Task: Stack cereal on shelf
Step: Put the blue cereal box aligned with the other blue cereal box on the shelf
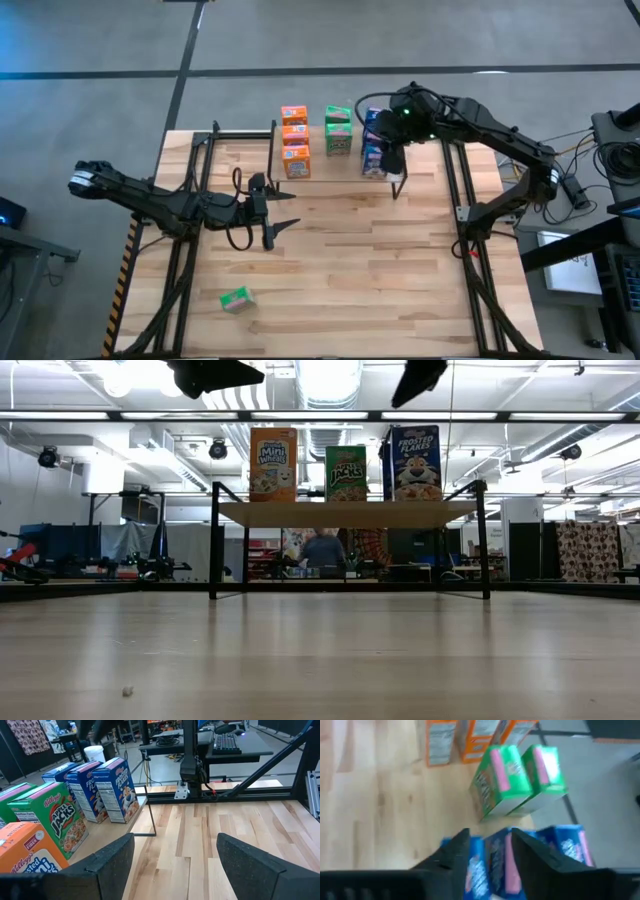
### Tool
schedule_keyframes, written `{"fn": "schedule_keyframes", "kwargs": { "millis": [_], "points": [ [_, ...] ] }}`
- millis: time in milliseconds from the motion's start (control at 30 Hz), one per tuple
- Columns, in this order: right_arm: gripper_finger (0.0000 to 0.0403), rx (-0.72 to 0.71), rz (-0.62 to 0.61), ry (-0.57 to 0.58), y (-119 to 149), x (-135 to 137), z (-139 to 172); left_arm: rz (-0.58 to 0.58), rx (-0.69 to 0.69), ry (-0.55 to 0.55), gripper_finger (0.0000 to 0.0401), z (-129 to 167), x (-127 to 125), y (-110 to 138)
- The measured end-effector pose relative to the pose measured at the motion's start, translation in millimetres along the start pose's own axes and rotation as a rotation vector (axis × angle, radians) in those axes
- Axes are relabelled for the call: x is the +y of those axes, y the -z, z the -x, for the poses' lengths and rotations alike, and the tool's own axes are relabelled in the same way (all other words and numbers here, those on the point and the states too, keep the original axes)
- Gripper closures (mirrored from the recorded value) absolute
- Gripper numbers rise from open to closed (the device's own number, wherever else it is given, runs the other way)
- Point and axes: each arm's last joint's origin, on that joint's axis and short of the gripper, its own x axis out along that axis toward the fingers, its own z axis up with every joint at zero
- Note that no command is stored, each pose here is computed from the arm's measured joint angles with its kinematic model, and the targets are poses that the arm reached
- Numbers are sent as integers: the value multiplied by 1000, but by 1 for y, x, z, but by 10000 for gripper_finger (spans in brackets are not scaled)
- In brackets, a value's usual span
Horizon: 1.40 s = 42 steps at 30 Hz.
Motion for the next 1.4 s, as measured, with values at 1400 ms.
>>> {"fn": "schedule_keyframes", "kwargs": {
  "millis": [1400],
  "points": [
    [390, 156, 53, 85, 3, -27, -61, -9, 1, 0, 134, 0, 0, 0]
  ]
}}
